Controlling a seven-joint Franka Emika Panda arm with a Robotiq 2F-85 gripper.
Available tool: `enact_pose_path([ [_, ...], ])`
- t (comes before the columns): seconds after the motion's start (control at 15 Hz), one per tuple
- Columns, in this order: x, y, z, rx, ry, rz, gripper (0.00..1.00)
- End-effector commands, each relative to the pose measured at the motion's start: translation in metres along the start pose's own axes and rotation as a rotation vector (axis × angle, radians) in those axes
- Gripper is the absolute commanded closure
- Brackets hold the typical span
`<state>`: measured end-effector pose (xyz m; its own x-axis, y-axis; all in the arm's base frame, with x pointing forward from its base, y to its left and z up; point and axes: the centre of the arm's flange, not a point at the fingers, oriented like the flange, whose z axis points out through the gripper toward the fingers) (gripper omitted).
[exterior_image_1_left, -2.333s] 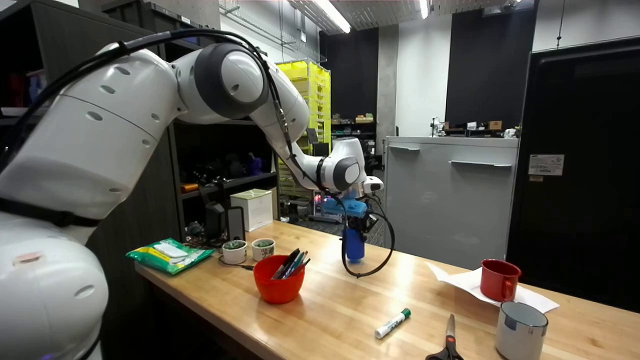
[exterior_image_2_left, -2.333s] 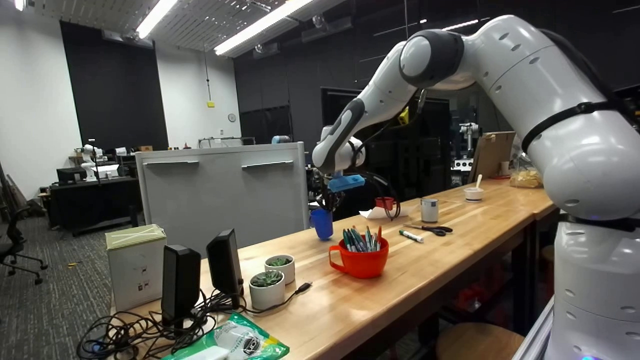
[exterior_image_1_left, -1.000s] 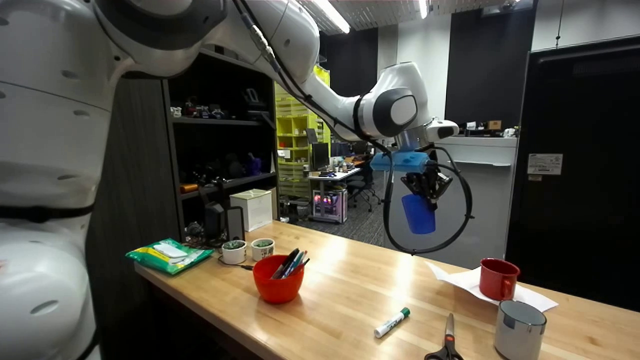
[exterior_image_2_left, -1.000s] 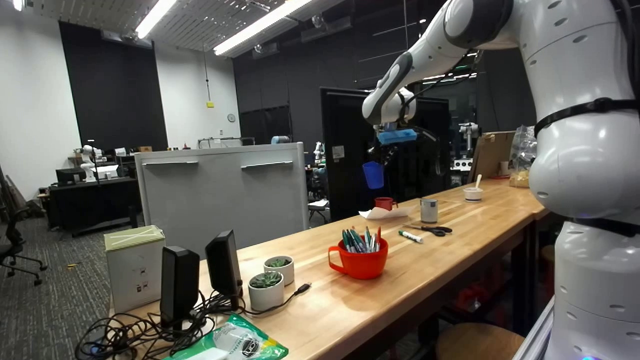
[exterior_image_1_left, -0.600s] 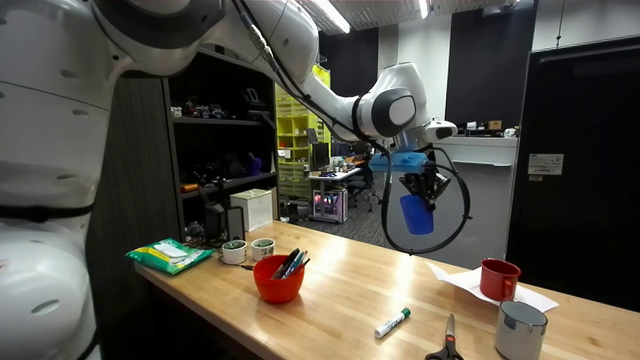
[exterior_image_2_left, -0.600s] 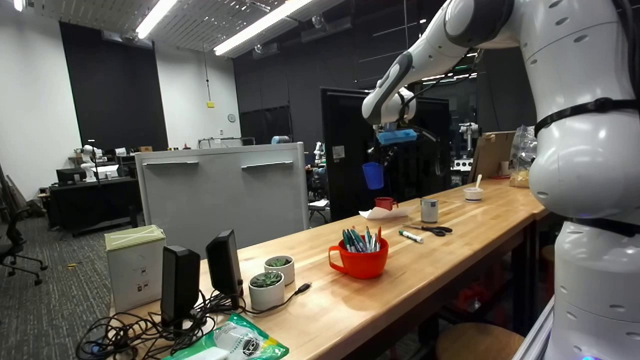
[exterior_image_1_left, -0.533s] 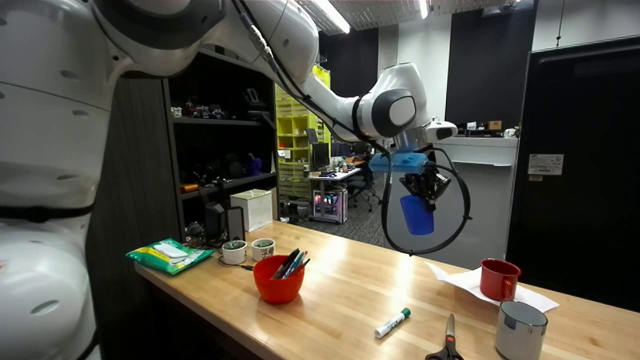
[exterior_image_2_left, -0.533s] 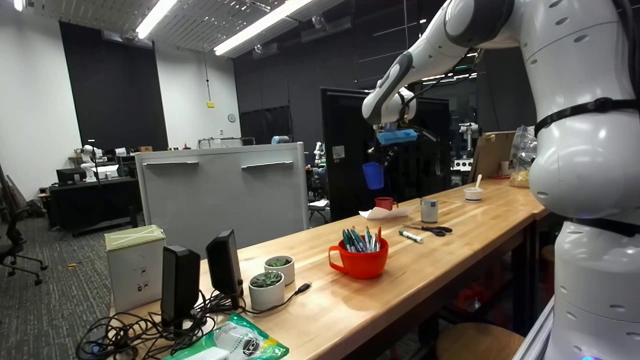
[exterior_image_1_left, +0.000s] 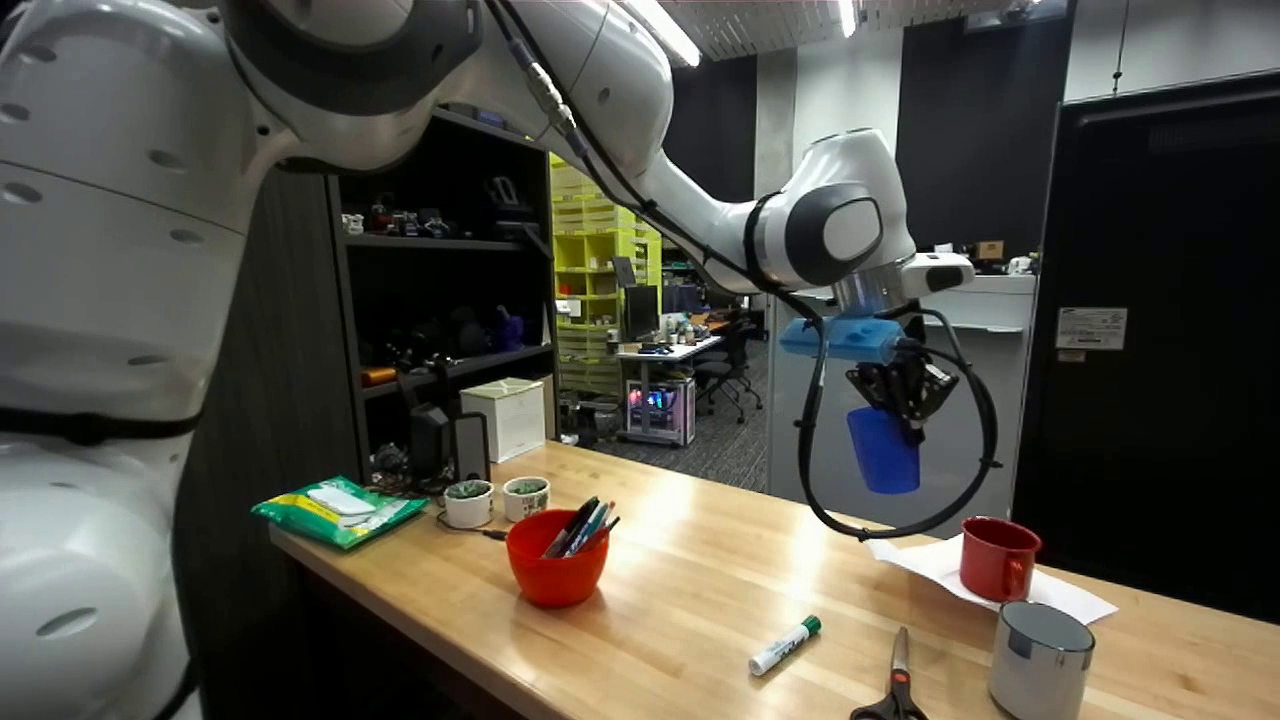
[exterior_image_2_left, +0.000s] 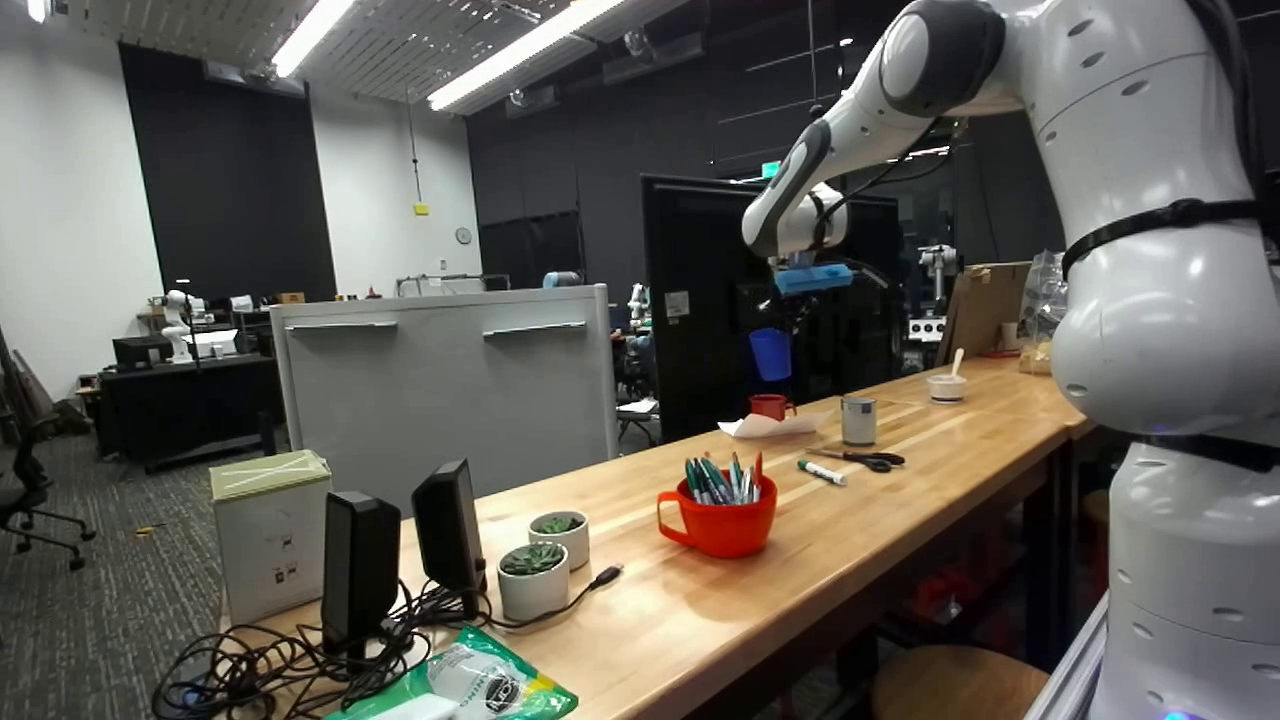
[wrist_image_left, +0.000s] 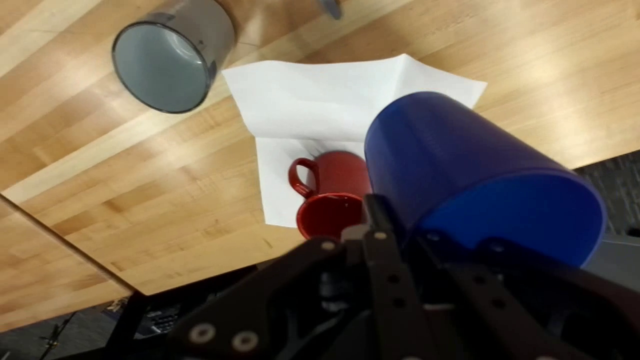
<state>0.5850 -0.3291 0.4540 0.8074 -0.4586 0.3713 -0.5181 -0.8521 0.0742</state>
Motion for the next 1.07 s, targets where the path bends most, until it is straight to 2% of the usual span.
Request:
enact_pose_path([
  [0.0, 0.020, 0.037, 0.005, -0.035, -0.045, 0.064, 0.99],
  [0.27, 0.027, 0.082, 0.011, -0.099, -0.127, 0.153, 0.99],
  [0.6, 0.019, 0.129, 0.007, -0.093, -0.231, 0.249, 0.99],
  [1.0, -0.002, 0.175, 0.011, -0.081, -0.246, 0.371, 0.99],
])
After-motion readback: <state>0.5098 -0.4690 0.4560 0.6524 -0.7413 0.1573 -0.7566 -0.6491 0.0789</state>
